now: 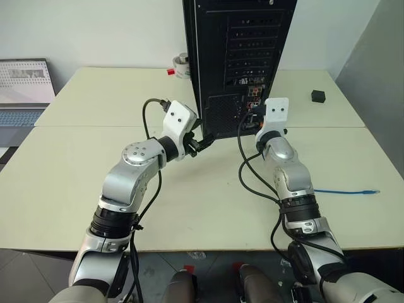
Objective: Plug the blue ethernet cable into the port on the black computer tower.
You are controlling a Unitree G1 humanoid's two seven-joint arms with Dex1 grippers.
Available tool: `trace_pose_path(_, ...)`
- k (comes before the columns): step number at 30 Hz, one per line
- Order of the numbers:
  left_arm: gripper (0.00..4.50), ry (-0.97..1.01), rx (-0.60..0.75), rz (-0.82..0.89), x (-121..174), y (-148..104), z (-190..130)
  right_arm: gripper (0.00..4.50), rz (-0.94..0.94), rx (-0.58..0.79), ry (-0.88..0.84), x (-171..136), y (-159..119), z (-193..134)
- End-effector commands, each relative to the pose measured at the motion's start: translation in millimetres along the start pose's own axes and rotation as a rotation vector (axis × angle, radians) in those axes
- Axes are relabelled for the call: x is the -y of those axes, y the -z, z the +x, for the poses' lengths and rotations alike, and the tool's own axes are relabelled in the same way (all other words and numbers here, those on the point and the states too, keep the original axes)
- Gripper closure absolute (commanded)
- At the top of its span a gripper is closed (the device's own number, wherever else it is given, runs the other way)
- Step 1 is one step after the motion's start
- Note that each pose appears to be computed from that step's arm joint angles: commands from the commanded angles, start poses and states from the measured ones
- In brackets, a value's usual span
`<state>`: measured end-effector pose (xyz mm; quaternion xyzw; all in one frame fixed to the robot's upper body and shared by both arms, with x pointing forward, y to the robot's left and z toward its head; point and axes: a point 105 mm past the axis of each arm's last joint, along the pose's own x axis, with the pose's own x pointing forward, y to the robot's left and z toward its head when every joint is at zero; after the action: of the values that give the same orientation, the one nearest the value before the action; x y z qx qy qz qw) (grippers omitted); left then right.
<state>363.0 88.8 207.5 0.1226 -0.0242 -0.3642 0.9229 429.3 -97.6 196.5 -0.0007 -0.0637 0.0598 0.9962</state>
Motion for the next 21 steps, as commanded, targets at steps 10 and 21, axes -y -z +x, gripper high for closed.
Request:
trace_pose_path(10,1.47,-0.002,0.033,0.037,-4,-11,-7,4.5,-0.007,0.099,-0.04,-12,-30,2)
trace_pose_path(21,1.47,-0.002,0.028,0.04,-4,-10,-7,4.5,-0.004,0.096,-0.049,-15,-30,2)
